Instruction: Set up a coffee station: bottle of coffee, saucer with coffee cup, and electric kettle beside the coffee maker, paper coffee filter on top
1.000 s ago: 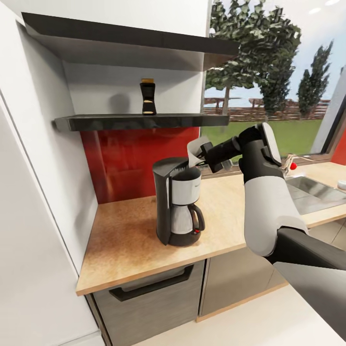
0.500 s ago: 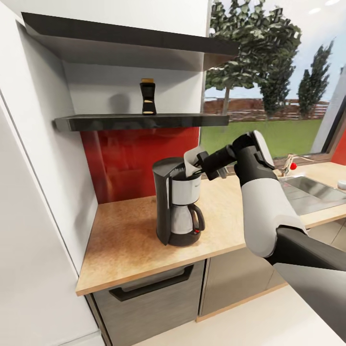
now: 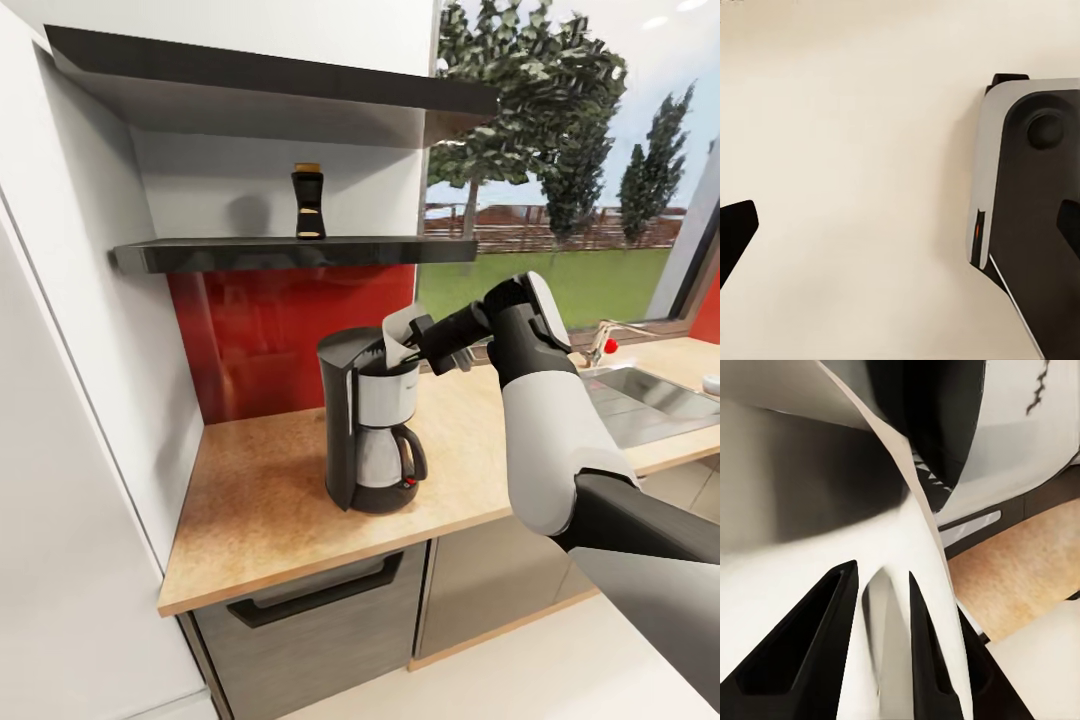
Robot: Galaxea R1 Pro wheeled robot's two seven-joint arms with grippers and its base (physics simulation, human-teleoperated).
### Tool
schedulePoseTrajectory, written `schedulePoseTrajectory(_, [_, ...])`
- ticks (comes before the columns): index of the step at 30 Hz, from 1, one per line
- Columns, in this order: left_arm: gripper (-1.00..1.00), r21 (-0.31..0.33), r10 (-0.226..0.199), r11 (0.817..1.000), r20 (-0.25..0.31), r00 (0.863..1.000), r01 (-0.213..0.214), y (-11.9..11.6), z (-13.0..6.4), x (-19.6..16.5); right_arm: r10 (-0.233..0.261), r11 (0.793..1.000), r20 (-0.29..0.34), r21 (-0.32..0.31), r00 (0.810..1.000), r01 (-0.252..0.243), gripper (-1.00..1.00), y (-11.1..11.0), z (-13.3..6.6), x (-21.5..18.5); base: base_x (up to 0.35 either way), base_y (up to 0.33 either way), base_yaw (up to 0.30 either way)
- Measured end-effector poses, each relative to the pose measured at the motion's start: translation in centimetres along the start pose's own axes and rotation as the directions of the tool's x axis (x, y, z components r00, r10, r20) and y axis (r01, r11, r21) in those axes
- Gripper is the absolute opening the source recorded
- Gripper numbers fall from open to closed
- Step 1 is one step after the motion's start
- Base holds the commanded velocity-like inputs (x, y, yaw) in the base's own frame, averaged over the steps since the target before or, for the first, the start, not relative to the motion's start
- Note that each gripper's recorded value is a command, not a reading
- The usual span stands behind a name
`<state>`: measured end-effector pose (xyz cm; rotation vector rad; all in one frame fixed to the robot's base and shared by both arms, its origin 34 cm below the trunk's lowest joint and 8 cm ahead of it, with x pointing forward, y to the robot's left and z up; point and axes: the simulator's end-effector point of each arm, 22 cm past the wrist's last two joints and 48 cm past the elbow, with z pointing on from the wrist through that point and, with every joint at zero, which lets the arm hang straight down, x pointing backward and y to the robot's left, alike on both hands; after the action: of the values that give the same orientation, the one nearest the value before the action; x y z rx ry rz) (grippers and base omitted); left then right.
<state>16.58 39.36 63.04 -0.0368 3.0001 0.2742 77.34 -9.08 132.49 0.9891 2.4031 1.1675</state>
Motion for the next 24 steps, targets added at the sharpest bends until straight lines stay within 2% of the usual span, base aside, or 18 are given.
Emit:
schedulePoseTrajectory(16, [1.0, 0.002, 0.0, 1.0, 0.0, 1.0, 0.0, -0.16, 0.0, 0.01, -0.001, 1.0, 0.001, 0.001, 1.0, 0.001, -1.0, 0.0, -0.05, -0.01, 0.016, 0.003, 0.0])
schedulePoseTrajectory(17, [1.0, 0.002, 0.0, 1.0, 0.0, 1.0, 0.0, -0.18, 0.0, 0.01, 0.0, 1.0, 0.001, 0.001, 1.0, 0.0, 1.0, -0.01, -0.02, -0.03, 0.05, 0.0, 0.0])
schedulePoseTrajectory(24, [1.0, 0.003, 0.0, 1.0, 0.0, 1.0, 0.0, -0.22, 0.0, 0.01, 0.003, 1.0, 0.001, 0.001, 1.0, -0.003, 1.0, -0.01, -0.02, -0.03, 0.008, 0.0, 0.0])
